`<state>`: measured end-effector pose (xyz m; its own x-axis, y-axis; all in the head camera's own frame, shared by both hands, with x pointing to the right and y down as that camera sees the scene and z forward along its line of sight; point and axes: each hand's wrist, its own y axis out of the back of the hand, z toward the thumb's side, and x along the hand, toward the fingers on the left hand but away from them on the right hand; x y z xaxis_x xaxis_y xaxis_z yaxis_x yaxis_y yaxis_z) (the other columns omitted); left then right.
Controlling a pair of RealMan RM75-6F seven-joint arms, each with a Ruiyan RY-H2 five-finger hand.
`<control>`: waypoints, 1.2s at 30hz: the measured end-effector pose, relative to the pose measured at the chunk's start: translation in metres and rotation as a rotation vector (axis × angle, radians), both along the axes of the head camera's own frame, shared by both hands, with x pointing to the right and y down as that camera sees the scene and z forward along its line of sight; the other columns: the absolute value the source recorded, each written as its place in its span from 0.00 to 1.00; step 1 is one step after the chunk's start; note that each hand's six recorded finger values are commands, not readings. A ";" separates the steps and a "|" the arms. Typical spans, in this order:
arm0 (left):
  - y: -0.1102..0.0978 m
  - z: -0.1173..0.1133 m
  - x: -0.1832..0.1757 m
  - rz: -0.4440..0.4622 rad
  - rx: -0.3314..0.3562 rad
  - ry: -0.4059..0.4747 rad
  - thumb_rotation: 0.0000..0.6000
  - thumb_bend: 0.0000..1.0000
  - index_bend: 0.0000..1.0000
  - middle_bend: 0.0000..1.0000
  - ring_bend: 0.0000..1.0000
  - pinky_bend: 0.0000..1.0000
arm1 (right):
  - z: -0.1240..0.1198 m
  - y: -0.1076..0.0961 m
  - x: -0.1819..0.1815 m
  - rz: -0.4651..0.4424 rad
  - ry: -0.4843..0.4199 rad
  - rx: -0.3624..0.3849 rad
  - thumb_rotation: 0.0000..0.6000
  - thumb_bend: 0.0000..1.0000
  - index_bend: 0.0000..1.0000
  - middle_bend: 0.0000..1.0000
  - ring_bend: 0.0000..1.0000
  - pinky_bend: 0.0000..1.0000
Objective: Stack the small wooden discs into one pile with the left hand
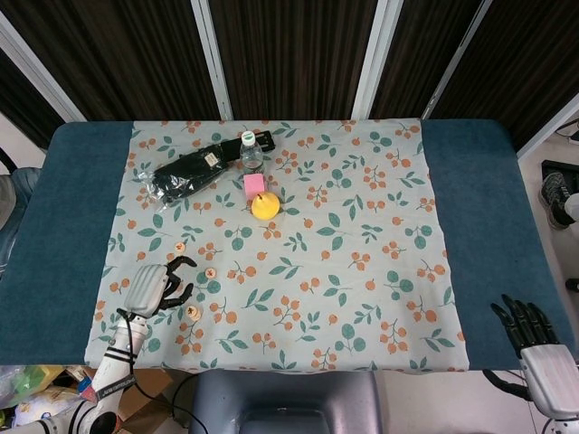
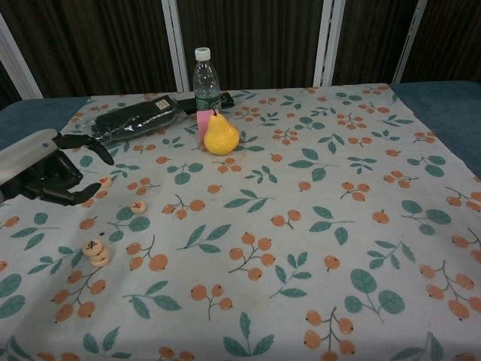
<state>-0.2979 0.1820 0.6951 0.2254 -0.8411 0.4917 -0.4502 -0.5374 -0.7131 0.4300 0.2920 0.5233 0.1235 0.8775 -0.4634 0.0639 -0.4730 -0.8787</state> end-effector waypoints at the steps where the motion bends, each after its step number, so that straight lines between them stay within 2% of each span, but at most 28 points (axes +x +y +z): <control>1: -0.005 0.006 0.001 -0.006 -0.010 -0.015 1.00 0.40 0.36 1.00 1.00 1.00 | 0.000 0.000 0.000 0.001 0.000 0.000 1.00 0.10 0.00 0.00 0.00 0.00; 7: -0.019 0.036 0.012 -0.028 -0.044 -0.074 1.00 0.40 0.36 1.00 1.00 1.00 | -0.001 -0.002 0.003 0.014 -0.002 0.004 1.00 0.10 0.00 0.00 0.00 0.00; 12: -0.018 0.055 0.029 0.000 -0.077 -0.098 1.00 0.40 0.36 1.00 1.00 1.00 | -0.002 -0.003 0.004 0.018 -0.004 0.005 1.00 0.10 0.00 0.00 0.00 0.00; 19: -0.008 0.061 0.040 0.050 -0.096 -0.123 1.00 0.40 0.36 1.00 1.00 1.00 | -0.004 -0.002 0.005 0.019 -0.010 0.006 1.00 0.10 0.00 0.00 0.00 0.00; 36: -0.004 0.078 0.028 0.031 -0.131 -0.181 1.00 0.40 0.38 1.00 1.00 1.00 | -0.004 -0.002 0.006 0.024 -0.010 0.007 1.00 0.10 0.00 0.00 0.00 0.00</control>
<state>-0.2703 0.1784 0.7734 0.1485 -0.7613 0.6312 -0.3031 -0.6426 -0.7037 0.4356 0.2903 0.5190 0.1071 0.8837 -0.4557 0.0841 -0.4648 -0.8814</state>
